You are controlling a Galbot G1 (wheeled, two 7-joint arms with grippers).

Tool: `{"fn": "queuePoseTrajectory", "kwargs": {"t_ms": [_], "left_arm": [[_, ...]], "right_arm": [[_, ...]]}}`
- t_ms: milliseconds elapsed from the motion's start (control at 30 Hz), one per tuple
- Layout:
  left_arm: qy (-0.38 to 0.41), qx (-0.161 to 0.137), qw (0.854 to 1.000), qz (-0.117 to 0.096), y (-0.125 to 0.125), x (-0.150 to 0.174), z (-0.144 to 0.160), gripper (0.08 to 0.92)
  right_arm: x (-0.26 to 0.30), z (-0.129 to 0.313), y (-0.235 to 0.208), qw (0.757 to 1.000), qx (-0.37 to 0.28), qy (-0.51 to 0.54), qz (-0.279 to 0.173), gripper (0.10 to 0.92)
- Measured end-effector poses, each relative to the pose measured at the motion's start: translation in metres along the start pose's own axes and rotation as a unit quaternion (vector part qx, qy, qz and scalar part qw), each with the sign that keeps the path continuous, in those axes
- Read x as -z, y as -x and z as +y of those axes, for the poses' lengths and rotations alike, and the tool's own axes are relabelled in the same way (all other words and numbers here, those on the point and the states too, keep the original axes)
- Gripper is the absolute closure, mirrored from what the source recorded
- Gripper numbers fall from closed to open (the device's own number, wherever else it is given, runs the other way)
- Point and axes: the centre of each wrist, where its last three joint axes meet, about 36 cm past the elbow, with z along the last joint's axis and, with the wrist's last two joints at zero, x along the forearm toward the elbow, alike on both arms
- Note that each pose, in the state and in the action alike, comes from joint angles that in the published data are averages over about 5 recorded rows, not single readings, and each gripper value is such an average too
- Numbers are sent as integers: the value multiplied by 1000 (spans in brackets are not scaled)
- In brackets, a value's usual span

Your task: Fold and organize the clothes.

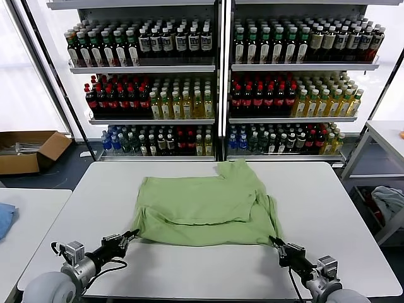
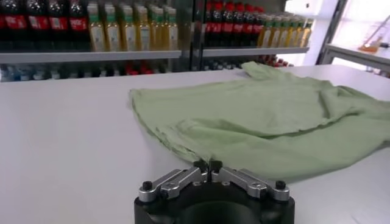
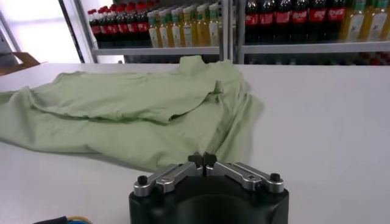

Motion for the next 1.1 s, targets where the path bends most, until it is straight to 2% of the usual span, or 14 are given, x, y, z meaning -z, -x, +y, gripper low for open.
{"fn": "queuePoseTrajectory", "kwargs": {"t_ms": [367,733,900,1000,1100], "left_arm": [[9,1,1000,26,-27,-7,-1,897],[27,33,995,91,-75,-17,-19,899],[32,40,992,113,-90,-22,-31,897],[35,45,991,120,-96,-22,-36,895],[39,53,990,123,-100,-20,-38,867]], "right_arm": [[-8,12,-42,1000,-9,14,15,917],[-7,30,-80,999,-4,2,43,917],[-6,36,-89,998,5,-3,57,917],[-5,39,-94,998,12,-4,62,881],[-3,40,-98,998,20,-7,65,799]]}}
